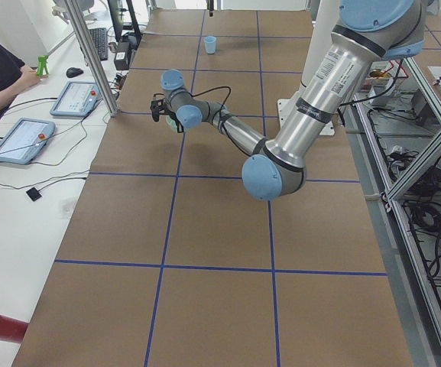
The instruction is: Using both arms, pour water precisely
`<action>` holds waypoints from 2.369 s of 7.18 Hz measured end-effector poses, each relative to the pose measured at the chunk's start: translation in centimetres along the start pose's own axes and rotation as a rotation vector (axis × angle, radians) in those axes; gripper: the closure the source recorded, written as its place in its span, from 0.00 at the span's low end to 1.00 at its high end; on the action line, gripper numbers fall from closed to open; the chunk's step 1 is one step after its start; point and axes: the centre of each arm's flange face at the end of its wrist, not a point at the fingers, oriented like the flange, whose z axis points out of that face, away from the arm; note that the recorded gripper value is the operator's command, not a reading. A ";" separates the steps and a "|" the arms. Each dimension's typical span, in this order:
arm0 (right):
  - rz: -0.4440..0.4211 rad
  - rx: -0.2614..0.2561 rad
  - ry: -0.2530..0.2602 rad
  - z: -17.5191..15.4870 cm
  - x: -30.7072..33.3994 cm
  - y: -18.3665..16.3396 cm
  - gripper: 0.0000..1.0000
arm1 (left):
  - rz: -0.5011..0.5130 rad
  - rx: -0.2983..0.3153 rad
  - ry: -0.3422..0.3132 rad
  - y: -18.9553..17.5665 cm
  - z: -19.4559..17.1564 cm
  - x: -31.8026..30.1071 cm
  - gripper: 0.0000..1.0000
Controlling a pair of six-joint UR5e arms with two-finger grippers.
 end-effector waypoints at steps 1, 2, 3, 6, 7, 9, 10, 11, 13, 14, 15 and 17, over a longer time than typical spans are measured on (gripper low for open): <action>-0.006 0.005 0.003 -0.2 -0.2 -0.3 0.00 | 0.056 0.001 -0.032 0.7 -1.1 -6.5 1.00; -0.011 0.007 0.007 -0.3 -0.2 -0.4 0.00 | 0.118 -0.002 -0.071 1.6 -1.9 -12.9 1.00; -0.012 0.007 0.010 -0.3 -0.2 -0.4 0.00 | 0.167 -0.013 -0.107 2.7 -2.2 -18.4 1.00; -0.007 0.007 0.010 -0.3 -0.3 -0.5 0.00 | 0.212 -0.070 -0.186 6.3 -1.6 -29.2 1.00; -0.007 0.008 0.011 -0.3 -0.3 -0.5 0.00 | 0.205 -0.085 -0.200 6.9 -1.4 -30.8 1.00; -0.008 0.010 0.010 -0.4 -0.4 -0.5 0.00 | 0.191 -0.104 -0.221 7.3 -0.7 -32.8 0.73; -0.008 0.011 0.010 -0.5 -0.4 -0.5 0.00 | 0.189 -0.112 -0.230 7.4 -0.4 -33.6 0.16; -0.008 0.011 0.010 -0.5 -0.4 -0.5 0.00 | 0.202 -0.119 -0.236 7.6 -0.2 -34.4 0.00; -0.010 0.013 0.010 -0.6 -0.4 -0.6 0.00 | 0.235 -0.100 -0.238 7.6 -1.7 -36.5 0.00; -0.012 0.014 0.009 -0.6 -0.4 -0.6 0.00 | 0.240 -0.069 -0.235 6.7 -3.5 -37.2 0.00; -0.010 0.015 0.008 -0.7 -0.3 -0.5 0.00 | 0.246 -0.052 -0.239 5.7 -5.0 -37.3 0.00; 0.003 0.018 0.007 -0.9 0.3 -0.2 0.00 | 0.278 -0.044 -0.262 2.6 -8.5 -34.2 0.00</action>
